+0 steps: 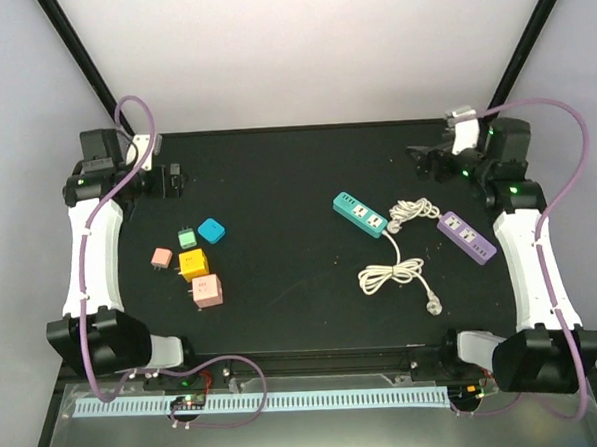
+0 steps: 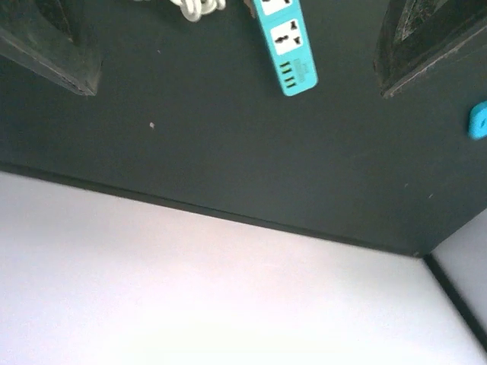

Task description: Pull the plug off the socket

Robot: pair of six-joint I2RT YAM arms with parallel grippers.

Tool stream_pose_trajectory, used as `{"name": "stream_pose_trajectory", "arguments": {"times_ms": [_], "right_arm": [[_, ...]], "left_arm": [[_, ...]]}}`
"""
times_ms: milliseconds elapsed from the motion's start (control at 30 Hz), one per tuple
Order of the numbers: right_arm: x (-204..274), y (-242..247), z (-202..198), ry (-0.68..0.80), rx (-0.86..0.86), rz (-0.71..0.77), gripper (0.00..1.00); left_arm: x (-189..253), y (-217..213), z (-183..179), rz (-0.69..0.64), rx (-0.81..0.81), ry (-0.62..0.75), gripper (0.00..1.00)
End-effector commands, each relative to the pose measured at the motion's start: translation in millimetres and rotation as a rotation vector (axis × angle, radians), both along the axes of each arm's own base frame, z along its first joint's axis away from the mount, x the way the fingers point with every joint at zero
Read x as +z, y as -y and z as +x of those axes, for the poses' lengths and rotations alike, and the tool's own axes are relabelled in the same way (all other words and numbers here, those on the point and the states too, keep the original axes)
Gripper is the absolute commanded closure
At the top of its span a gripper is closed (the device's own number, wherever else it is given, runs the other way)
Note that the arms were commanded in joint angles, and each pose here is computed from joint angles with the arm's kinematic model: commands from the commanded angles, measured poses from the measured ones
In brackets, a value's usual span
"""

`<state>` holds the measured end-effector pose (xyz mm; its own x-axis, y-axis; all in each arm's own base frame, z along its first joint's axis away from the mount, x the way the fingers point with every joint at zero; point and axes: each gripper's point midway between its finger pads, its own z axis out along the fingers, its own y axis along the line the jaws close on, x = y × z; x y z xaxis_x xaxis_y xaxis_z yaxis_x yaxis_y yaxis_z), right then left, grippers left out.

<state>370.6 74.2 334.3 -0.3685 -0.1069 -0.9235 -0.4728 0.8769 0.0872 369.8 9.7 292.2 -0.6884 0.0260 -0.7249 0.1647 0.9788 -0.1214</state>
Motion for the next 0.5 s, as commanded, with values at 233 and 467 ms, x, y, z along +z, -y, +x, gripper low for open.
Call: {"name": "stream_pose_trajectory", "arguments": {"times_ms": [233,467], "right_arm": [[-43,67,1,-0.005,-0.246,0.162,0.0],[-48,66,-8,0.057,-0.245,0.151,0.0]], "left_arm": [[-33,-16,-24,-0.029,0.034,-0.016,0.01],[-38,-7,-23,-0.089,0.009,-0.021,0.01]]}}
